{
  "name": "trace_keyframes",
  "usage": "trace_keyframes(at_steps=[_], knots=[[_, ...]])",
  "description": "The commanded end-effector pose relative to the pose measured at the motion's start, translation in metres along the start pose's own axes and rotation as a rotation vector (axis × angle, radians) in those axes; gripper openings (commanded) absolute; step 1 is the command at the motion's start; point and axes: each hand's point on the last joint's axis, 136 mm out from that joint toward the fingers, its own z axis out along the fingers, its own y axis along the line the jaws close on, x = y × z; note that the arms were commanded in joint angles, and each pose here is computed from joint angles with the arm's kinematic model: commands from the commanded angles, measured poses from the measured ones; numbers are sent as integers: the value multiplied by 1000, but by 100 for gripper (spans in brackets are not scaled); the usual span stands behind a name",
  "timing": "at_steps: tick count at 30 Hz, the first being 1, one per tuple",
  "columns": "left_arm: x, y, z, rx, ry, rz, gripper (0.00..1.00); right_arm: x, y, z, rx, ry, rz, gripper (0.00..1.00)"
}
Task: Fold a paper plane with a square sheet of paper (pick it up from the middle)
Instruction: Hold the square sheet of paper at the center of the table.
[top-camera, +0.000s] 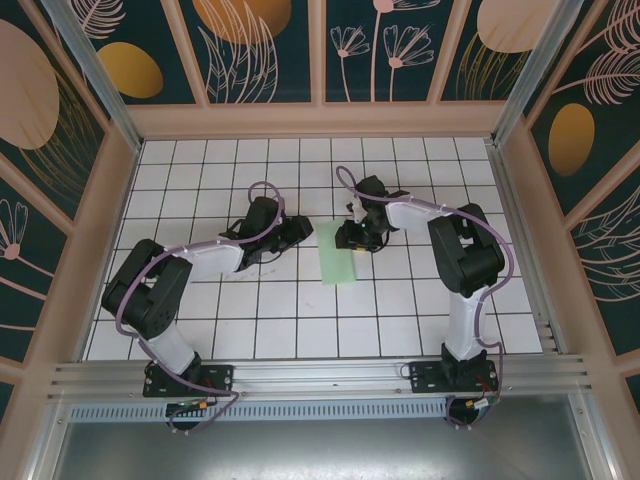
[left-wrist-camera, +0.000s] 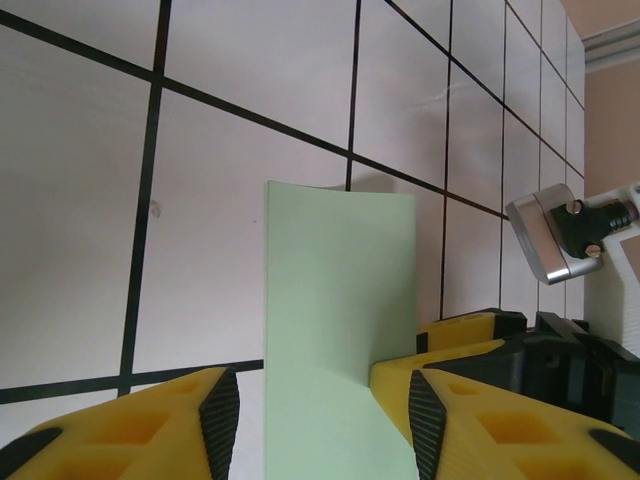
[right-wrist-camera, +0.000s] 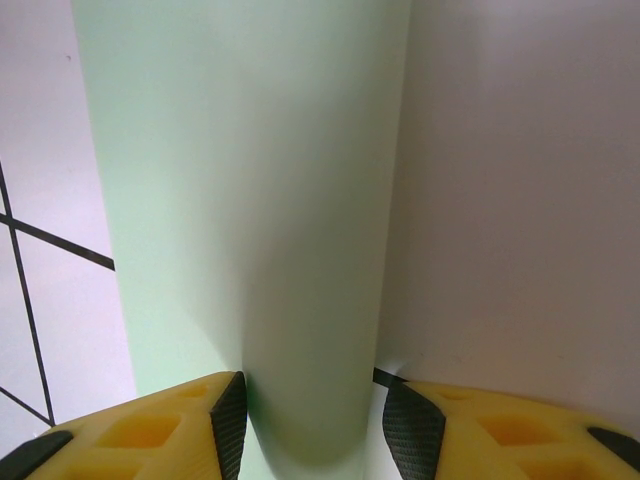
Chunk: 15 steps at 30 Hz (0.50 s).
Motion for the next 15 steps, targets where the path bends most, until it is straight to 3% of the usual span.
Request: trace_keyframes(at_steps=[1,15], knots=[[-4,3,2,-23,-17,4,50,43,-110,62,371,121,27,50],[6,1,12,17,34,5,50,44,-110,66,375,131,21,49]])
